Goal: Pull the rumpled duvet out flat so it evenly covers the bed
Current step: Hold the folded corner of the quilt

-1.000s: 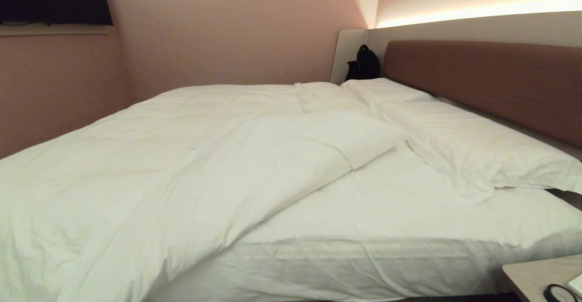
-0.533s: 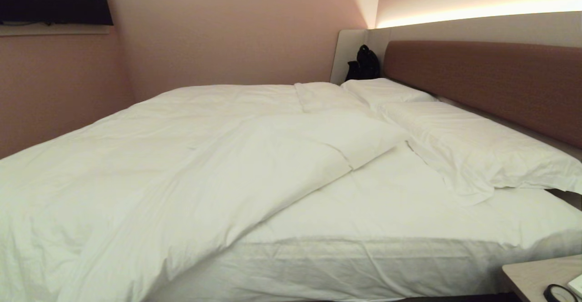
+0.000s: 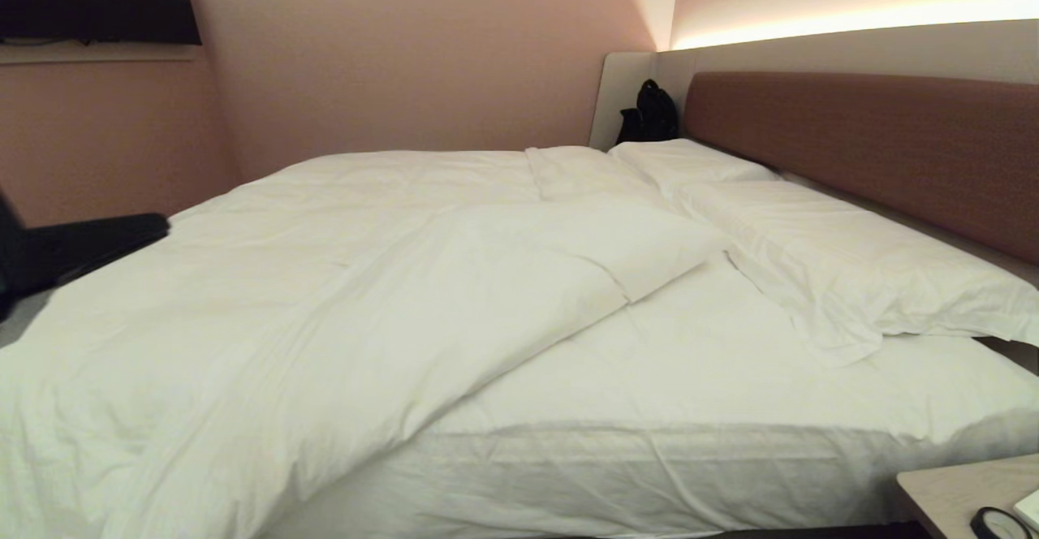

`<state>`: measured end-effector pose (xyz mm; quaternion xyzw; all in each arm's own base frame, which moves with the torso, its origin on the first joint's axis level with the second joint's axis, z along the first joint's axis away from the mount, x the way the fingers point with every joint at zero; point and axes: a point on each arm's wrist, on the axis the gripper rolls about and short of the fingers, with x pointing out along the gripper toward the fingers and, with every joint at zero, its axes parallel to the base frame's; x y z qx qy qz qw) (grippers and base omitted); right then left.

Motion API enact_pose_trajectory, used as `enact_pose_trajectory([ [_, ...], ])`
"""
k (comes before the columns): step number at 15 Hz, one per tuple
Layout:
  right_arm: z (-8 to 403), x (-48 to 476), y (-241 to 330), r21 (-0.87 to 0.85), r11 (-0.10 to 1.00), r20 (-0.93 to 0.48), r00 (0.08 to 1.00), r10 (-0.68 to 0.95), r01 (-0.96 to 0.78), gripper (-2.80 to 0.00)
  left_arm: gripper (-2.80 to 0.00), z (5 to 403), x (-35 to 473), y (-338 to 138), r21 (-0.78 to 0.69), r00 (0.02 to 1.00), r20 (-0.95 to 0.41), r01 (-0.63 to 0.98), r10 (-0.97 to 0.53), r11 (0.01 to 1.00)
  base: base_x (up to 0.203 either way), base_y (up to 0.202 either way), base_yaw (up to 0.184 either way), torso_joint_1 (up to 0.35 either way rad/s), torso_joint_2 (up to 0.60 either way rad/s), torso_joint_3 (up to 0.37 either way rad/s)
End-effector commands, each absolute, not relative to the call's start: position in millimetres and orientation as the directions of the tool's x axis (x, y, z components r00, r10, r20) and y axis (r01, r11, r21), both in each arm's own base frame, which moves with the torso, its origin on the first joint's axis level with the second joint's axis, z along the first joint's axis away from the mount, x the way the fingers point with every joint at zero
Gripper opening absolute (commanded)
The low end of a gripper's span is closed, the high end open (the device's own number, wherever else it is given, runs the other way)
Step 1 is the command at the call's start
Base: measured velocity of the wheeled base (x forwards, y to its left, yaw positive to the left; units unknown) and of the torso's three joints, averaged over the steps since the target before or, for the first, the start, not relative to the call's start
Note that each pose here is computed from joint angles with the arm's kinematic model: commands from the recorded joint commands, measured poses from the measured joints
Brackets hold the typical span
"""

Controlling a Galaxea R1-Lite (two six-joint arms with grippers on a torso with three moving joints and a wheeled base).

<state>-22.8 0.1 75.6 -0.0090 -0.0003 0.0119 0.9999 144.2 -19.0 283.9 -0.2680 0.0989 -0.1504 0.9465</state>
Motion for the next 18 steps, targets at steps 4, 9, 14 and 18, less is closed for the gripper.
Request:
enact_pose_trajectory([
  [4, 76, -23, 0, -0.017, 1.000, 0.000, 1.000, 0.025, -0.025, -2.80, -2.80, 222, 314, -26, -0.458, 0.867, -0.380, 0.127, -0.323, 0.880, 0.000, 0.000, 0.000, 0.000, 0.00, 0.000],
  [9, 76, -23, 0, -0.018, 1.000, 0.000, 1.000, 0.025, -0.025, -2.80, -2.80, 181, 377, -29, -0.398, 0.823, -0.411, 0.225, -0.392, 0.889, 0.000, 0.000, 0.000, 0.000, 0.00, 0.000],
  [14, 76, -23, 0, -0.018, 1.000, 0.000, 1.000, 0.025, -0.025, -2.80, -2.80, 134, 401, -30, -0.312, 0.788, -0.478, 0.261, -0.388, 0.914, 0.000, 0.000, 0.000, 0.000, 0.00, 0.000],
  [18, 76, -23, 0, -0.018, 1.000, 0.000, 1.000, 0.025, -0.025, -2.80, -2.80, 110, 415, -21, -0.200, 0.794, -0.482, 0.313, -0.371, 0.928, 0.000, 0.000, 0.000, 0.000, 0.00, 0.000],
])
